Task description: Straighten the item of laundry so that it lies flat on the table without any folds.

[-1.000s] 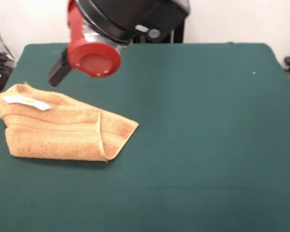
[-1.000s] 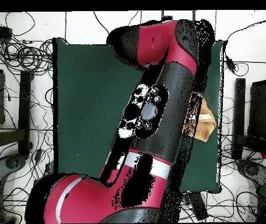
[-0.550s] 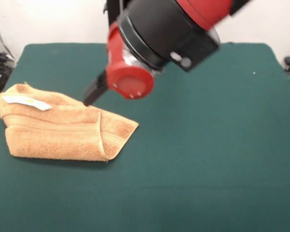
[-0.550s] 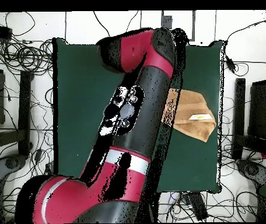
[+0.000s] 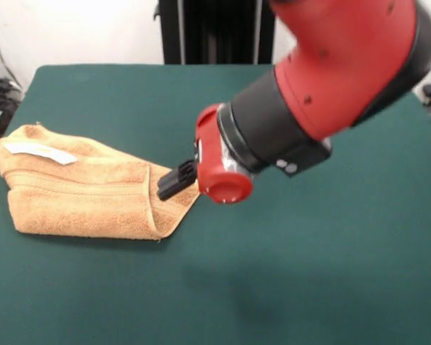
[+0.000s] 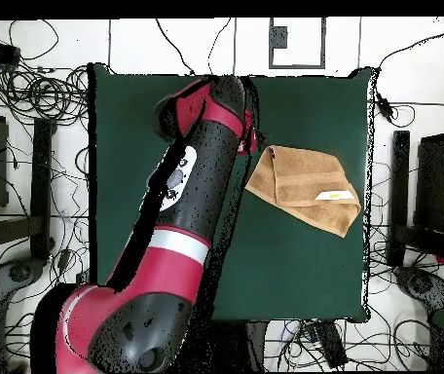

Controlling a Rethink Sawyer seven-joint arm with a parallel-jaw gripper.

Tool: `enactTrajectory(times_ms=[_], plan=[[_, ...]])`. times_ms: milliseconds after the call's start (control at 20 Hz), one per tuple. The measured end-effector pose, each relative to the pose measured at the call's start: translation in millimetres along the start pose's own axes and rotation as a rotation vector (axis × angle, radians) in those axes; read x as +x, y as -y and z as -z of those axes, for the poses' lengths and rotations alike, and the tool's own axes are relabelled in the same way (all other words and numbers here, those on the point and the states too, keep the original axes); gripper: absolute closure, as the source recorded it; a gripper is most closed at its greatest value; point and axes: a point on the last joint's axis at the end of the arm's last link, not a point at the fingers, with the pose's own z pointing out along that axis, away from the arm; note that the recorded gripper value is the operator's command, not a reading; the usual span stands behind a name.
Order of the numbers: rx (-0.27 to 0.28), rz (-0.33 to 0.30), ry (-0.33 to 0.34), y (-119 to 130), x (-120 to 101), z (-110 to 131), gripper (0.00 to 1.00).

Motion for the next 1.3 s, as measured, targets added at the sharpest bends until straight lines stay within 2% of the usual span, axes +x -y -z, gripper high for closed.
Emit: enactTrajectory(times_ms=[100, 450, 600, 650, 1000, 1300], plan=[[0.022, 0.028, 0.012, 7, 17, -18, 1.00], [0.077, 0.082, 0.049, 25, 46, -53, 1.00], [0.101, 0.095, 0.055, 32, 53, -61, 1.00], [0.122, 0.101, 0.058, 36, 58, -65, 1.00], [0.159, 0.100, 0.054, 40, 62, -64, 1.00], [0.148, 0.089, 0.026, 33, 69, -56, 1.00]])
